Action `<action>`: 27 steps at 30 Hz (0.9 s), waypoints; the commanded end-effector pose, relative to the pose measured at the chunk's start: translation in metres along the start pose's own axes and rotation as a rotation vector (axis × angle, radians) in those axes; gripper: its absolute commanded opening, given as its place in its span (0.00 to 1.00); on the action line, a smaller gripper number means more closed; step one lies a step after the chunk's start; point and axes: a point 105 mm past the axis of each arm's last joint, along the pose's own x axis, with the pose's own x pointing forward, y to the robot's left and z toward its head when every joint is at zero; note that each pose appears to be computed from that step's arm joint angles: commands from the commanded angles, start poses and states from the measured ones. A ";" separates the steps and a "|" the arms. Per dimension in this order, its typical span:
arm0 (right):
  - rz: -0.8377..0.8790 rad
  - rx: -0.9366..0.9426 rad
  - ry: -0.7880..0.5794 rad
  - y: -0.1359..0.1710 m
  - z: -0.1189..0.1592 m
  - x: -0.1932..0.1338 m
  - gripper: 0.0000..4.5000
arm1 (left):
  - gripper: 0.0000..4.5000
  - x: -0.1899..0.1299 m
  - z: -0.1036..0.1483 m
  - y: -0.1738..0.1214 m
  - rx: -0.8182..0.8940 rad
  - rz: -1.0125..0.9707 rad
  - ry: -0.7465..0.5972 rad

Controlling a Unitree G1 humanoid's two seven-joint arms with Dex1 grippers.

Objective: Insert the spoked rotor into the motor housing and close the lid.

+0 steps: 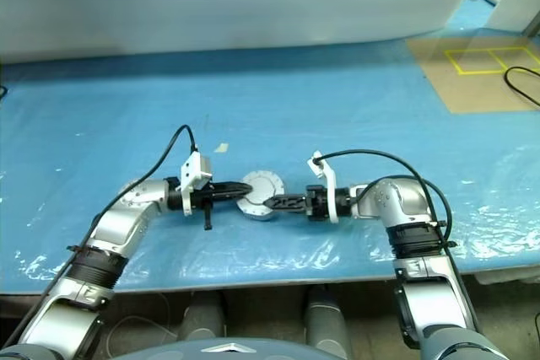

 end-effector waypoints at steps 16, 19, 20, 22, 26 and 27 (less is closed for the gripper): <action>0.011 0.026 -0.212 -0.004 0.031 -0.005 0.39 | 0.00 0.001 -0.011 -0.004 -0.014 -0.007 0.041; 0.030 0.042 -0.221 -0.002 0.032 -0.006 0.31 | 0.00 0.001 -0.010 -0.004 -0.013 -0.009 0.040; 0.038 0.049 -0.225 -0.001 0.033 -0.007 0.25 | 0.00 0.001 -0.010 -0.004 -0.012 -0.009 0.040; 0.052 0.064 -0.232 0.001 0.034 -0.007 0.24 | 0.00 0.001 -0.011 -0.004 -0.012 -0.009 0.040; 0.052 0.064 -0.221 0.002 0.033 -0.006 0.24 | 0.00 0.000 -0.011 -0.004 -0.012 -0.008 0.042; 0.053 0.064 -0.219 0.002 0.032 -0.005 0.24 | 0.00 0.000 -0.011 -0.004 -0.011 -0.008 0.042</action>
